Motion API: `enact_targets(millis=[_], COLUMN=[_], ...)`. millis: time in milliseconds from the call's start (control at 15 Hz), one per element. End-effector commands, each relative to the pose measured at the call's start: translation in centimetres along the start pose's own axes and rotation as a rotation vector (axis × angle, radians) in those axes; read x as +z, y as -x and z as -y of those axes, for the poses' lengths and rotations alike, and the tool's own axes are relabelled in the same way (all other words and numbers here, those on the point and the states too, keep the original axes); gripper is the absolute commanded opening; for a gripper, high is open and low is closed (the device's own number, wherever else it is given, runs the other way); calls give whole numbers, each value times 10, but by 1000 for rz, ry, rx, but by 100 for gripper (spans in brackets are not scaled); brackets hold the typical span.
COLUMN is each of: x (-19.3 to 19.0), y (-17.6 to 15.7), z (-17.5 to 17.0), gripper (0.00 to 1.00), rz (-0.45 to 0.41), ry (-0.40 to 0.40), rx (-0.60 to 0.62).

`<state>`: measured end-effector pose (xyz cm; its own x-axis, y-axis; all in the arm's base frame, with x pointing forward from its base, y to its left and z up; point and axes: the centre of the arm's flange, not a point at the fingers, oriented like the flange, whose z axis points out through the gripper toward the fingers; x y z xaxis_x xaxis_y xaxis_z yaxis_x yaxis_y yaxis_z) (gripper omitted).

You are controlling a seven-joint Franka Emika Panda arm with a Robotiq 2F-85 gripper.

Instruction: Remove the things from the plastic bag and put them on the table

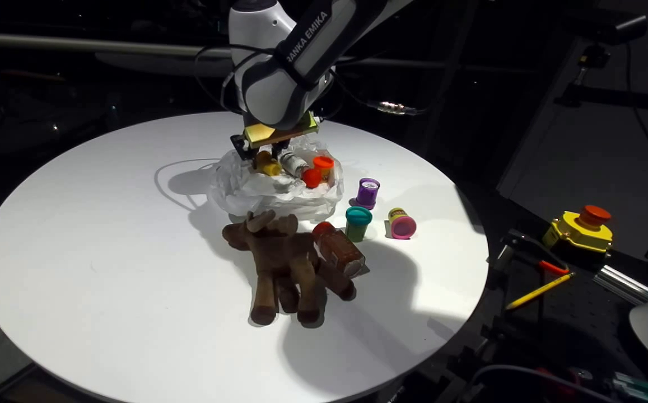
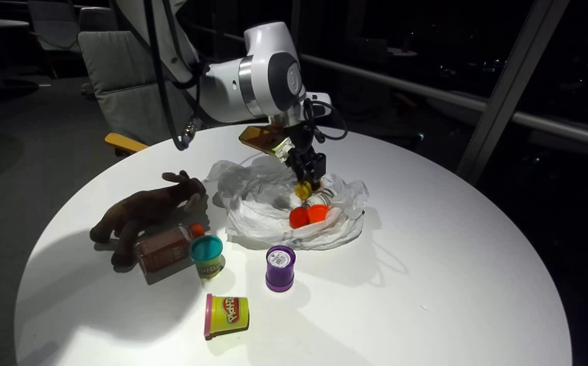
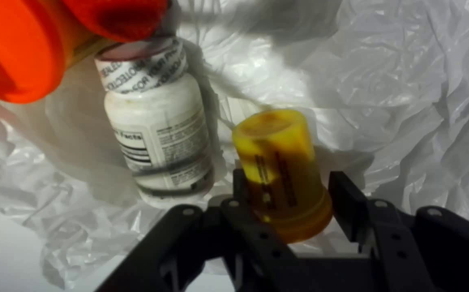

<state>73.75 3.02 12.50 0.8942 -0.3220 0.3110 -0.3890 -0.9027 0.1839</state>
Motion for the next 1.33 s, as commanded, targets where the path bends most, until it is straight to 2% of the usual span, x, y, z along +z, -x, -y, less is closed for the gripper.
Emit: enact_targets(millis=[0, 267, 533, 1000, 1267], x=[-43, -83, -105, -51, -47], y=[12, 44, 62, 82, 80], z=[-13, -48, -86, -107, -111], gripper=[27, 27, 27, 27, 27], rz=[-18, -8, 27, 163, 150], ry=[-14, -11, -4, -20, -49], rx=[8, 77, 163, 252, 304])
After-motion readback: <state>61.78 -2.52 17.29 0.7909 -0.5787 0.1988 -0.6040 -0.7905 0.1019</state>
